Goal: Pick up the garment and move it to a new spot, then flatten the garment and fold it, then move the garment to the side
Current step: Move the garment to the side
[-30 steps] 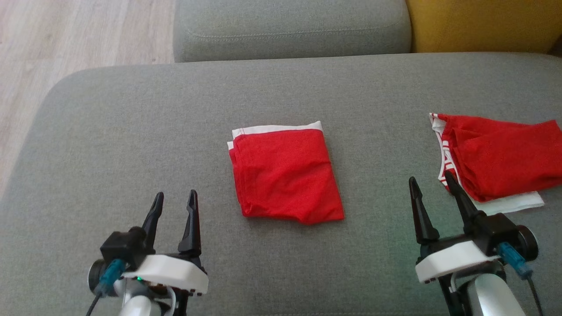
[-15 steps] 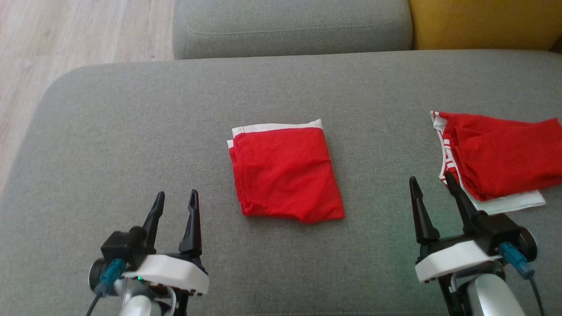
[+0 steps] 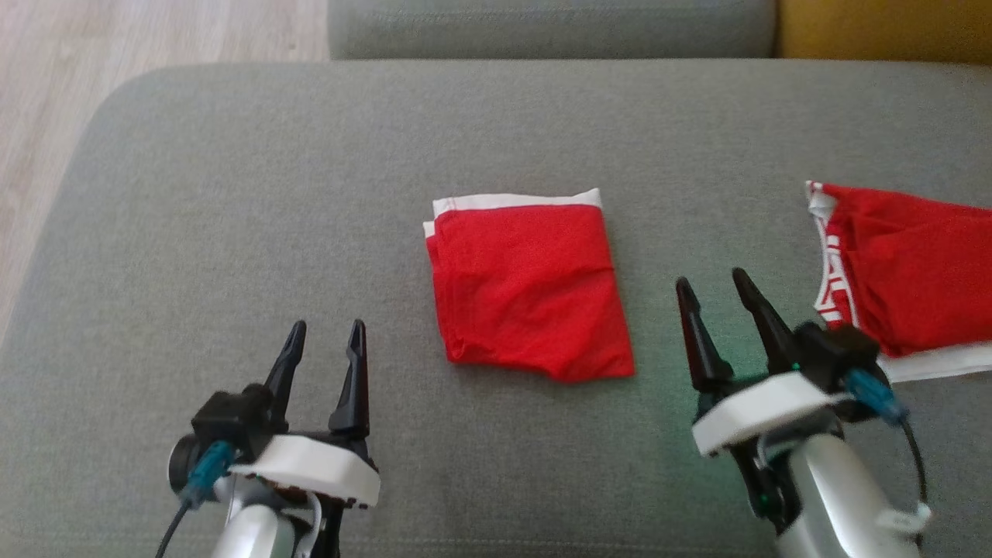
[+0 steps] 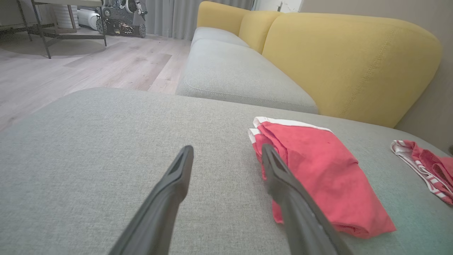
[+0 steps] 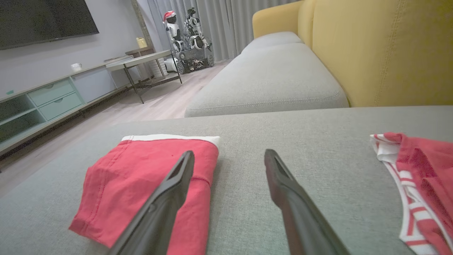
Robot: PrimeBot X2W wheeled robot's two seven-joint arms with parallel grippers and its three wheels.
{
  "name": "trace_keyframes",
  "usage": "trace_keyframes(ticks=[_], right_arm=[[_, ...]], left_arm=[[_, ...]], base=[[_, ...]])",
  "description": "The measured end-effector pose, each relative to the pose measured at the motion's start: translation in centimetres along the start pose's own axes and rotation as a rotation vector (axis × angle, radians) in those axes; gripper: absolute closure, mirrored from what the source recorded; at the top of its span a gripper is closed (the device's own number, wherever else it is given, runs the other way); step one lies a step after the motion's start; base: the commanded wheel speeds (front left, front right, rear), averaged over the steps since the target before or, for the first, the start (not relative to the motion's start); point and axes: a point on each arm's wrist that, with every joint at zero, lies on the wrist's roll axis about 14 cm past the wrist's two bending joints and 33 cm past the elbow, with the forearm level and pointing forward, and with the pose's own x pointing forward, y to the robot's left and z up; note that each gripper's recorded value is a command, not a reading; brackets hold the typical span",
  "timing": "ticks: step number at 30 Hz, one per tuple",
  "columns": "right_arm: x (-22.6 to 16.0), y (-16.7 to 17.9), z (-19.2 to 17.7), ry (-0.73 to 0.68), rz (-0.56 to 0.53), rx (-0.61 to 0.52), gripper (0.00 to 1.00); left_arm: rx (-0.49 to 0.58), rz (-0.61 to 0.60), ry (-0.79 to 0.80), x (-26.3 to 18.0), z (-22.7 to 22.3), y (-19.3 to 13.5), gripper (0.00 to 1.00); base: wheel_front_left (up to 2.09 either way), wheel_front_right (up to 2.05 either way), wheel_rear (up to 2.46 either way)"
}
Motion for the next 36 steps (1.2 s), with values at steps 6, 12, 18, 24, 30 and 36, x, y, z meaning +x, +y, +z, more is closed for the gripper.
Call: trace_keyframes(ticks=[6, 12, 18, 24, 30, 36], right_arm=[[2.3, 1.5, -2.8, 0.123, 0.057, 0.047, 0.00], [4.7, 2.7, -5.2, 0.218, 0.098, 0.096, 0.00], [5.8, 3.2, -7.7, 0.315, 0.111, 0.135, 0.00], [6.3, 4.1, -9.1, 0.382, 0.156, 0.077, 1.00], [6.8, 2.7, -7.9, 0.311, 0.167, -0.106, 1.00], [7.3, -1.1, -4.3, 0.213, 0.141, -0.325, 1.00]], left_arm=[[0.006, 0.011, 0.018, 0.5, -0.6, 0.7, 0.00], [0.011, 0.030, 0.036, 0.8, -1.1, 1.5, 0.00], [0.019, 0.040, 0.039, 1.3, -1.1, 1.9, 0.00], [0.022, 0.043, 0.039, 1.7, -1.1, 2.1, 0.00], [0.019, 0.021, 0.032, 2.2, -1.0, 1.5, 0.00], [0.013, -0.021, 0.023, 2.7, -0.8, 0.1, 0.00]], base=[[0.00, 0.00, 0.00], [0.00, 0.00, 0.00], [0.00, 0.00, 0.00], [0.00, 0.00, 0.00], [0.00, 0.00, 0.00], [0.00, 0.00, 0.00]])
